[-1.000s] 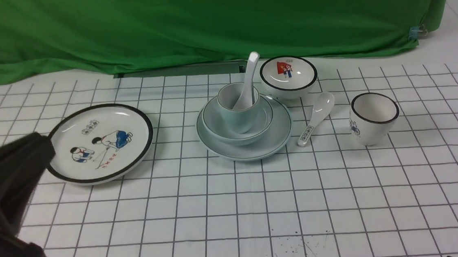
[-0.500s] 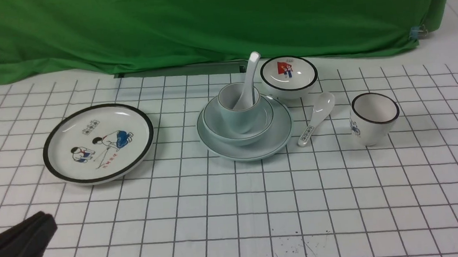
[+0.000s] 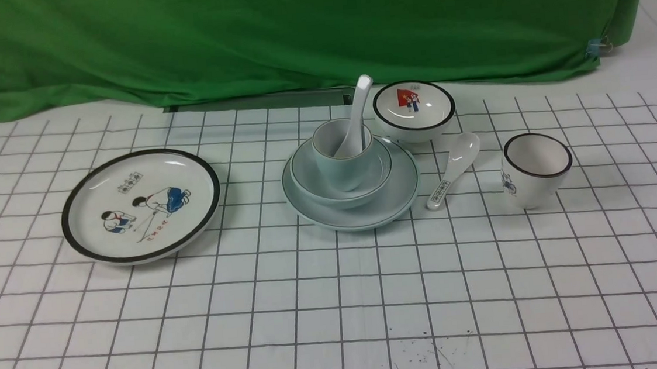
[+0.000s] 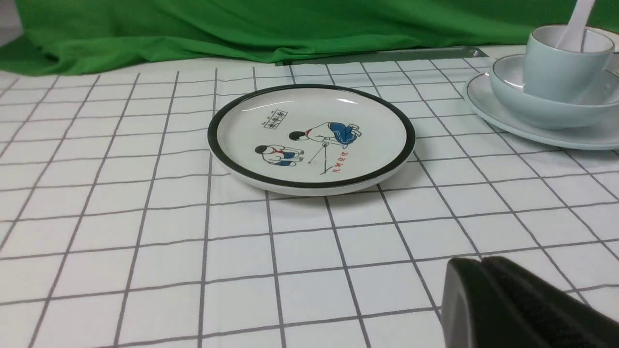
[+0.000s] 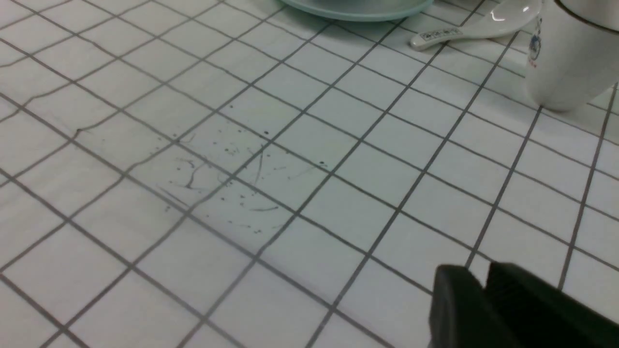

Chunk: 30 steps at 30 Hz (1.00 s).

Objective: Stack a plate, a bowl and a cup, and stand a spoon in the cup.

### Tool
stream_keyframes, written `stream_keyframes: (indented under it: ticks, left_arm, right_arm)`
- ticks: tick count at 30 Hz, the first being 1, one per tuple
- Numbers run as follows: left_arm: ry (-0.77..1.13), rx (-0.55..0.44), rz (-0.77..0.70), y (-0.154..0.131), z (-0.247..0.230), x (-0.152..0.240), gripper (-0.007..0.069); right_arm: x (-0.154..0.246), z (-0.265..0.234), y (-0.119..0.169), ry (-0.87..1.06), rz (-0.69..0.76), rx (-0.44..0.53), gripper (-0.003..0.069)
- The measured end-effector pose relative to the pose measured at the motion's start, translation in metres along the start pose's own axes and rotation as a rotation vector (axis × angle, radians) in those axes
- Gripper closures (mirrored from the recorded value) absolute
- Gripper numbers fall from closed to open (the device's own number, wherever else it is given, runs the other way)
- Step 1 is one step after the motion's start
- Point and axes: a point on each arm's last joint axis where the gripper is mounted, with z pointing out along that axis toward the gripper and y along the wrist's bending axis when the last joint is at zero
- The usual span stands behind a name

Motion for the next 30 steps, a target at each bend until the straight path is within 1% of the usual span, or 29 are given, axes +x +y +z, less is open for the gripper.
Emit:
stream_keyframes:
  ticks: [4,11,16,24,28,29,30]
  left_arm:
    - [0.001,0.0,0.027,0.0,0.0,0.0,0.0659]
    - [0.0,0.002,0.022,0.0,0.0,0.0,0.0657]
    - [0.0,0.002,0.022,0.0,0.0,0.0,0.0657]
    - [0.0,0.002,0.024,0.0,0.0,0.0,0.0657]
    - [0.0,0.002,0.026,0.0,0.0,0.0,0.0657]
    - [0.0,0.0,0.034,0.0,0.0,0.0,0.0655]
    - [0.0,-0.001,0.034,0.0,0.0,0.0,0.0656]
  right_arm:
    - [0.0,0.0,0.0,0.001,0.0,0.0,0.0524]
    - [0.0,0.0,0.0,0.001,0.0,0.0,0.0503]
    - [0.0,0.0,0.0,0.001,0.0,0.0,0.0502]
    - [-0.001,-0.002,0.0,-0.021,0.002,0.005,0.0475]
    - [-0.003,-0.008,-0.005,-0.083,0.021,0.06,0.0466]
    - [-0.004,-0.012,-0.009,-0.114,0.042,0.122,0.0463]
    - [-0.004,-0.014,-0.011,-0.127,0.052,0.155,0.0463]
